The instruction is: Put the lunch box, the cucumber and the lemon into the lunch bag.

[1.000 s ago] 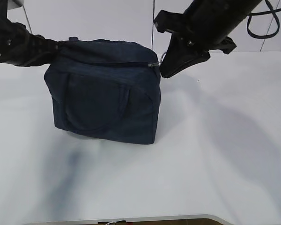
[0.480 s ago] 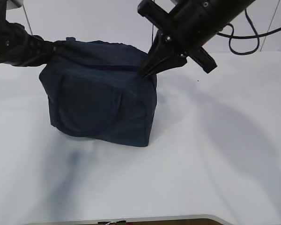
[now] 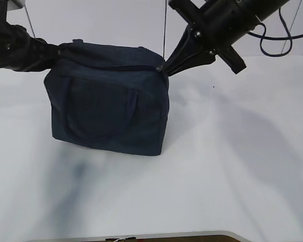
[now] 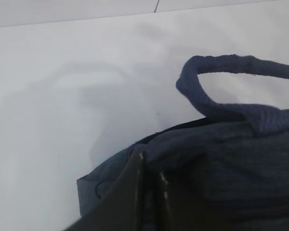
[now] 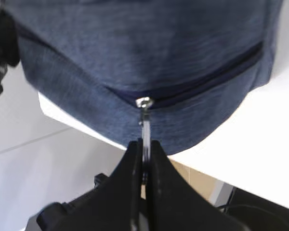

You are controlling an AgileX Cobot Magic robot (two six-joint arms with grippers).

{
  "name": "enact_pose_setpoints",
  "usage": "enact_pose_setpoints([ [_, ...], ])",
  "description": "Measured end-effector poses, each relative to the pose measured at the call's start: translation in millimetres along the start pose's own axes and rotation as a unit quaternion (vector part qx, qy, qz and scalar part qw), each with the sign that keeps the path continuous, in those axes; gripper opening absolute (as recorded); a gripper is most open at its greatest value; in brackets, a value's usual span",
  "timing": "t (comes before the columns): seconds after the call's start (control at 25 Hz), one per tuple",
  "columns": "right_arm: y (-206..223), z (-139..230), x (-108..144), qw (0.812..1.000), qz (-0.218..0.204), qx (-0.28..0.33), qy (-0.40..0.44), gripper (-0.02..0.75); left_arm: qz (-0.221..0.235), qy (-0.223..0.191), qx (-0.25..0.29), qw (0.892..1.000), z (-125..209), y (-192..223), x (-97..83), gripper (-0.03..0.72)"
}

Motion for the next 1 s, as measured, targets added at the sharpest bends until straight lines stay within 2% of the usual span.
enact_pose_setpoints([
  [0.32, -2.6, -2.6, -7.5, 1.0, 0.007, -0.003, -0.005, 0.005, 0.003, 0.0, 0.003, 1.0, 0.8, 0.0, -1.0, -0.014],
  [0.68, -0.9, -1.4, -23.0, 0.999, 0.049, 0.005, -0.019, 0.005, 0.004, 0.0, 0.003, 1.0, 1.0, 0.0, -1.2, -0.014],
  [0.84, 0.0, -1.7, -21.2, 0.999, 0.042, 0.005, -0.017, 0.005, 0.003, 0.002, 0.004, 1.0, 1.2, 0.0, -1.1, -0.014],
  [1.0, 0.5, -2.8, -11.8, 1.0, 0.012, 0.001, -0.006, 0.004, 0.0, 0.009, 0.005, 1.0, 1.5, 0.0, -0.1, -0.014],
])
Point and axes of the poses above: a point on each arm's last joint axis where the gripper is mounted, y pointing out along that axis toward the gripper, x along the wrist's bending axis when the last joint is at zero, z = x × y, the point moved 7 cm from there along y, pointing out along that axis toward the gripper, and after that the axes turned 12 degrees about -y, right-handed, at the moved point
